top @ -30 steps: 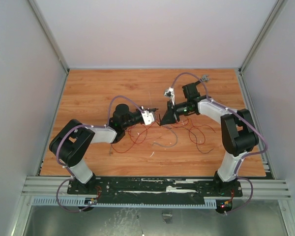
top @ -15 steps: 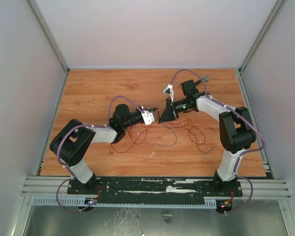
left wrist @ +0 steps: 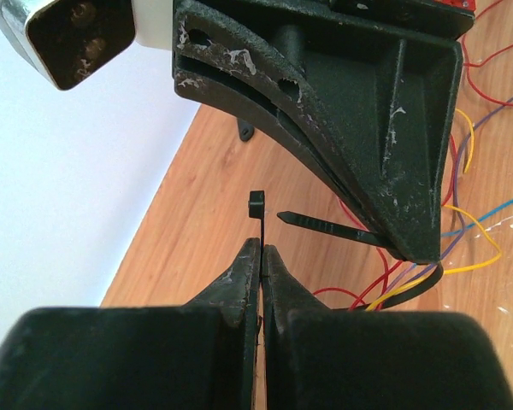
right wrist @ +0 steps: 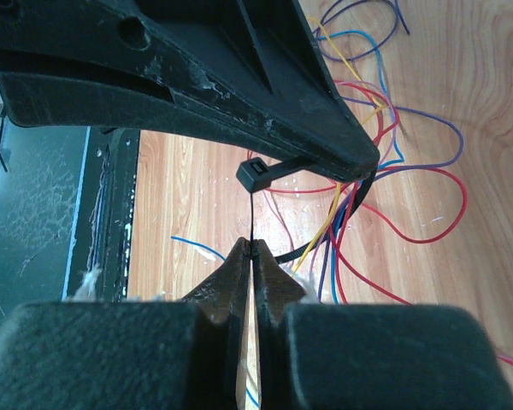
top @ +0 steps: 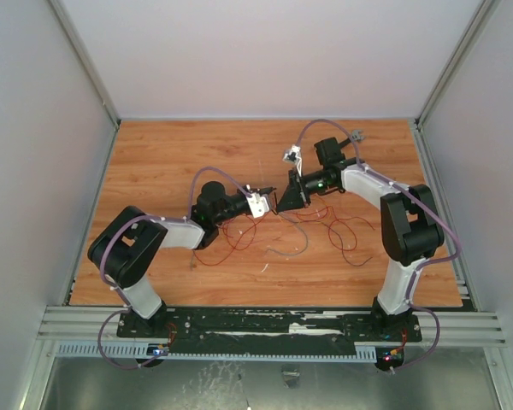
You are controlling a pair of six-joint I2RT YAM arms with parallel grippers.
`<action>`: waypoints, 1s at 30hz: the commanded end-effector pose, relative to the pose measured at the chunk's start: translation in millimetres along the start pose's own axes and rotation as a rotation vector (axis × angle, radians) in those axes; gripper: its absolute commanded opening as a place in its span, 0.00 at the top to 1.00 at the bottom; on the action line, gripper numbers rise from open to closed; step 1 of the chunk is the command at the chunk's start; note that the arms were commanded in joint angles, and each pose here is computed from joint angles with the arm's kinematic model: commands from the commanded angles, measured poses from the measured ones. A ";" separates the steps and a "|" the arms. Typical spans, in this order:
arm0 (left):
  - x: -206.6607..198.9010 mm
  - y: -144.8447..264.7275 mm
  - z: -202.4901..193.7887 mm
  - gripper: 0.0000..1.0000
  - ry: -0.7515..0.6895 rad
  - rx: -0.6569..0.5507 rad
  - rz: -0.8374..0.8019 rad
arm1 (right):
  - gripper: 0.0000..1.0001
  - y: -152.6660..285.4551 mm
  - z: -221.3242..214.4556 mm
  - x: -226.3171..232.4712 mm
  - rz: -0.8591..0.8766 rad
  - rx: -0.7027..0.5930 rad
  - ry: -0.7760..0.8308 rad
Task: Zip-tie the wires
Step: Tie the cable at the center of the board.
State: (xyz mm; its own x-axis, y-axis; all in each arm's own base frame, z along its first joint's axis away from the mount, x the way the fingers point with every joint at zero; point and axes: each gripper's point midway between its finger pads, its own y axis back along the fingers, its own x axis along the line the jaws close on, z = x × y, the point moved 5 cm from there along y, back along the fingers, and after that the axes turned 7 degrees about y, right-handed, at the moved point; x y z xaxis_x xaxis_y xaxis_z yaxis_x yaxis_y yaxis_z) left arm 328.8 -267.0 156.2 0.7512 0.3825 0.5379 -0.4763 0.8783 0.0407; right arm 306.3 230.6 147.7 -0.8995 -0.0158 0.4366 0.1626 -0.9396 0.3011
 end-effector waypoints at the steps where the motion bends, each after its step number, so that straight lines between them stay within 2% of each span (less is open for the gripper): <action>1: 0.3 -1.5 4.2 1.00 -0.023 -0.029 0.016 | 1.00 7.0 7.2 -7.3 -0.029 -0.008 0.020; 15: 5.1 -7.8 6.7 1.00 -0.049 -0.049 0.026 | 1.00 8.8 -0.9 -11.0 -0.064 -0.013 0.043; 22: 12.4 -11.2 6.7 1.00 -0.164 -0.031 0.025 | 1.00 6.6 -4.6 -7.6 -0.037 -0.024 0.043; 30: 12.3 -10.4 5.8 1.00 -0.202 -0.011 0.010 | 1.00 8.5 -6.6 -6.0 -0.047 -0.015 0.051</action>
State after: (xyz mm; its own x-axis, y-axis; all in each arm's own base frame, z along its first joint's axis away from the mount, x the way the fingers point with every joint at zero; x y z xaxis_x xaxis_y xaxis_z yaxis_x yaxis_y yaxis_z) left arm 337.4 -267.8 154.3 0.6835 0.3378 0.6471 -0.4796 0.8761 0.0493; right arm 311.3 224.2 136.0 -0.9109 0.0125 0.4124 0.1279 -0.9418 0.3110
